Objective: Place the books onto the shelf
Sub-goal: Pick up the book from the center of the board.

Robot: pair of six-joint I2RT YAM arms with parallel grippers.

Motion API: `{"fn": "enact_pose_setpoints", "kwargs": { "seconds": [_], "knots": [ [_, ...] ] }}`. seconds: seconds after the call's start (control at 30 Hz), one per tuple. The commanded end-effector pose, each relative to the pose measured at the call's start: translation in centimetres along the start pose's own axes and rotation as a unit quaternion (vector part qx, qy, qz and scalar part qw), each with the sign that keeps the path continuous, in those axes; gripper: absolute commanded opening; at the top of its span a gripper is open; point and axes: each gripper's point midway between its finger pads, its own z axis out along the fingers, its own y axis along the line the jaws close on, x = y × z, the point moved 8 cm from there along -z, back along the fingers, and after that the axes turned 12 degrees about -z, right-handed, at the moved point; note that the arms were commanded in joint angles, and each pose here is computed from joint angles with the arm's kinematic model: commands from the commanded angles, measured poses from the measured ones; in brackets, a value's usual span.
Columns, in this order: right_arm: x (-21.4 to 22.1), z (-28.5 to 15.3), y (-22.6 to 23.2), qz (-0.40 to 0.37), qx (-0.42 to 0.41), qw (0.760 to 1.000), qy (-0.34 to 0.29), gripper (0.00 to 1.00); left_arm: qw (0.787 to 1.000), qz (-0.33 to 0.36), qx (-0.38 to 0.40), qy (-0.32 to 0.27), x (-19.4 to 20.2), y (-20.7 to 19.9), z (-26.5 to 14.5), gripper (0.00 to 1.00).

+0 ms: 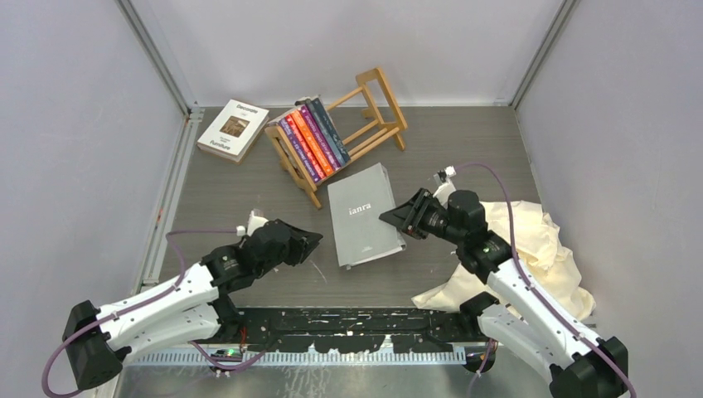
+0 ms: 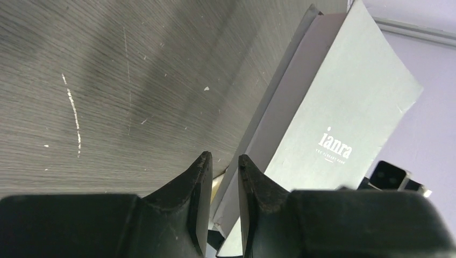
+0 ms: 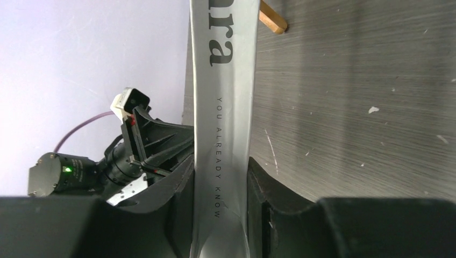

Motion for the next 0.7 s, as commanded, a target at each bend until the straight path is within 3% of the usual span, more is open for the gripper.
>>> {"fn": "enact_pose_setpoints", "kwargs": {
  "seconds": [0.0,0.27,0.67],
  "knots": [
    [-2.0,-1.7,1.8,-0.093,0.03,0.995,-0.014,0.25,0.999,0.024,0.029,-0.01,0.1,-2.2,-1.4,0.25],
    [-7.3,-1.3,4.0,-0.193,0.069,0.978,-0.037,0.25,0.993,0.087,0.051,-0.068,-1.0,-4.4,-2.8,0.26],
    [-16.0,1.1,6.2,-0.26,0.079,0.957,-0.102,0.25,0.973,0.162,0.07,-0.15,-3.1,-7.8,-4.5,0.27]
  ]
}}
